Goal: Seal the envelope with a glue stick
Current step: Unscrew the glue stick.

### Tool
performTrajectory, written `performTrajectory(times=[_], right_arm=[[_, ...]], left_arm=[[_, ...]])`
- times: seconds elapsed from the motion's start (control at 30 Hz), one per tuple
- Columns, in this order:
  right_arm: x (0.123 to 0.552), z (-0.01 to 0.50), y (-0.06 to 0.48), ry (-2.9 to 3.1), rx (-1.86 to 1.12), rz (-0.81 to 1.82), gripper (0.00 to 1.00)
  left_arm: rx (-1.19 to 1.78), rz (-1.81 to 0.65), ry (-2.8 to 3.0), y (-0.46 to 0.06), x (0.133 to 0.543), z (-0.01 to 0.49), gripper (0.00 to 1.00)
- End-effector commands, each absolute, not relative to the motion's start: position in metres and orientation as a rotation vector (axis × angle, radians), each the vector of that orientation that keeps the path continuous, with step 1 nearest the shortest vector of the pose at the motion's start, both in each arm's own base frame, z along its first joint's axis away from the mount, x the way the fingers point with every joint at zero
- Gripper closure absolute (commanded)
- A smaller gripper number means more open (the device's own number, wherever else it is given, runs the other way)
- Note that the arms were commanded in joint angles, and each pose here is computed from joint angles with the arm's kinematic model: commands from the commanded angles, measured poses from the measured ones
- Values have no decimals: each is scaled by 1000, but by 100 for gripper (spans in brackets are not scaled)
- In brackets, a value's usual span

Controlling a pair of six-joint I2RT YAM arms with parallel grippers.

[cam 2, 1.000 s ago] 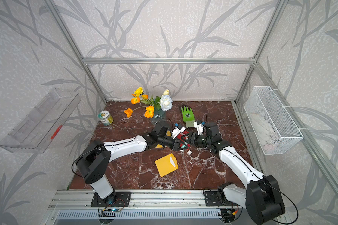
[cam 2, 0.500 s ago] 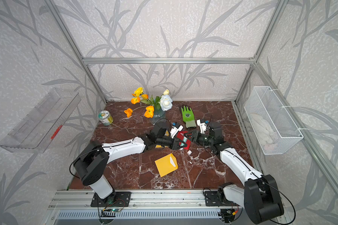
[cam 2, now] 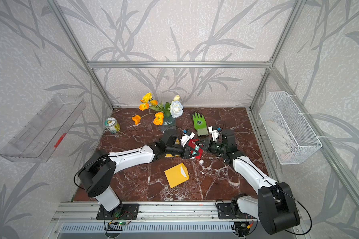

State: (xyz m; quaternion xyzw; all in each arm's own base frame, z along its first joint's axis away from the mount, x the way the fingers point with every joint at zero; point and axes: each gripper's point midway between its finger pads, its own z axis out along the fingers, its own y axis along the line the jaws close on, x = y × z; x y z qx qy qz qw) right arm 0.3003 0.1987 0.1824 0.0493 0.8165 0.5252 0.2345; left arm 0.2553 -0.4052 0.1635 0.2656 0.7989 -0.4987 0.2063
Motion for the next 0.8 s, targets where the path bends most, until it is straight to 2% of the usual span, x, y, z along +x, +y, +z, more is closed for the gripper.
performTrajectory(times=[0.0,0.17,0.3,0.47,0.6,0.77], right_arm=[[300,172,197,2278,161,1409,76],[297,149,188,2427,216,1161,79],[297,129,175,2524,287,845,81],[300,123,167,2490,354,576,79],[303,130,175,2446,342,619,70],[305,152,187,2347,273,900,48]], left_arm=[[777,-1361,2184,-407,251,173,100],[726,-1183,2231,-402,263,162,100],[695,-1014,2263,-403,269,153,100],[532,-868,2318,-399,289,140,100],[528,-917,2332,-403,288,140,100],[646,-1080,2304,-410,270,157,100]])
